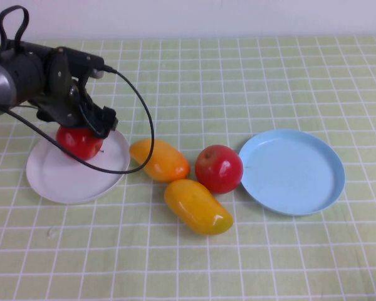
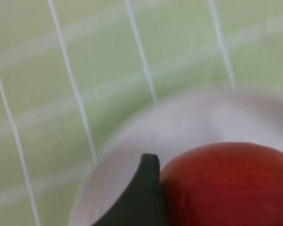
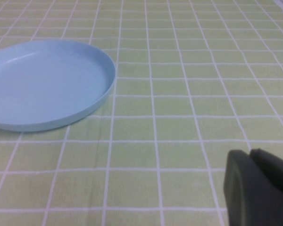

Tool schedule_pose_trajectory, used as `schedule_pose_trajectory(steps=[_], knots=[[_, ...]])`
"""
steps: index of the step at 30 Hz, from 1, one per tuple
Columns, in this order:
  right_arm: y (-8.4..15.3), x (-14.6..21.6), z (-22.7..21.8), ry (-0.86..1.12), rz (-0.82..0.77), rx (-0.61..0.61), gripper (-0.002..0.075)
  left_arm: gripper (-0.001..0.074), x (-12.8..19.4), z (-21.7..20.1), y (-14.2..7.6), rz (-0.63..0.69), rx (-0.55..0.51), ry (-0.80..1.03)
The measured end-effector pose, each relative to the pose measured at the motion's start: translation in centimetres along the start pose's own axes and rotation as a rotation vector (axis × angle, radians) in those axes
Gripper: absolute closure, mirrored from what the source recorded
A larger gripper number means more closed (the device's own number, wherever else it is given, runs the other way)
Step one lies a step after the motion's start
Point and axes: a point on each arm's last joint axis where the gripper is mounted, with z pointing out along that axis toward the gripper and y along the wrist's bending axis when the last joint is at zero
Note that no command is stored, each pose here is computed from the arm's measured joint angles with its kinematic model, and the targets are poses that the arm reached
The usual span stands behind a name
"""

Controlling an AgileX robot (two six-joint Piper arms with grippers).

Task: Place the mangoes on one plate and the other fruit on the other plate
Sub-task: Put one type of fruit in the left plate

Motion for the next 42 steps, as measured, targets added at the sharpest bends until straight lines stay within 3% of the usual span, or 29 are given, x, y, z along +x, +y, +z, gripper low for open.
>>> schedule_pose_trajectory(steps=[4, 8, 17, 28, 36, 42], knots=[[0.0, 0.0, 0.0, 0.000, 0.000, 0.000, 0.0742, 0.0066, -1.4, 0.5, 0.1, 0.031, -0.019, -0.160], [0.0, 0.0, 0.0, 0.000, 0.000, 0.000, 0.0742, 0.0066, -1.7, 0.1, 0.3, 0.080, -0.047, -0.189], [0.0, 0.0, 0.0, 0.000, 0.000, 0.000, 0.0742, 0.0065, -0.1, -5.0, -0.9, -0.054, 0.011, 0.020], [0.0, 0.0, 0.0, 0.000, 0.000, 0.000, 0.0742, 0.0065, 1.5, -5.3, -1.1, -0.092, 0.041, 0.194], [0.0, 0.0, 0.0, 0.000, 0.000, 0.000, 0.0742, 0.0066, 2.6, -2.3, -0.9, -0.115, 0.068, 0.310], [0.0, 0.0, 0.0, 0.000, 0.000, 0.000, 0.0742, 0.0065, 2.0, 0.6, -0.6, -0.051, 0.064, 0.218]])
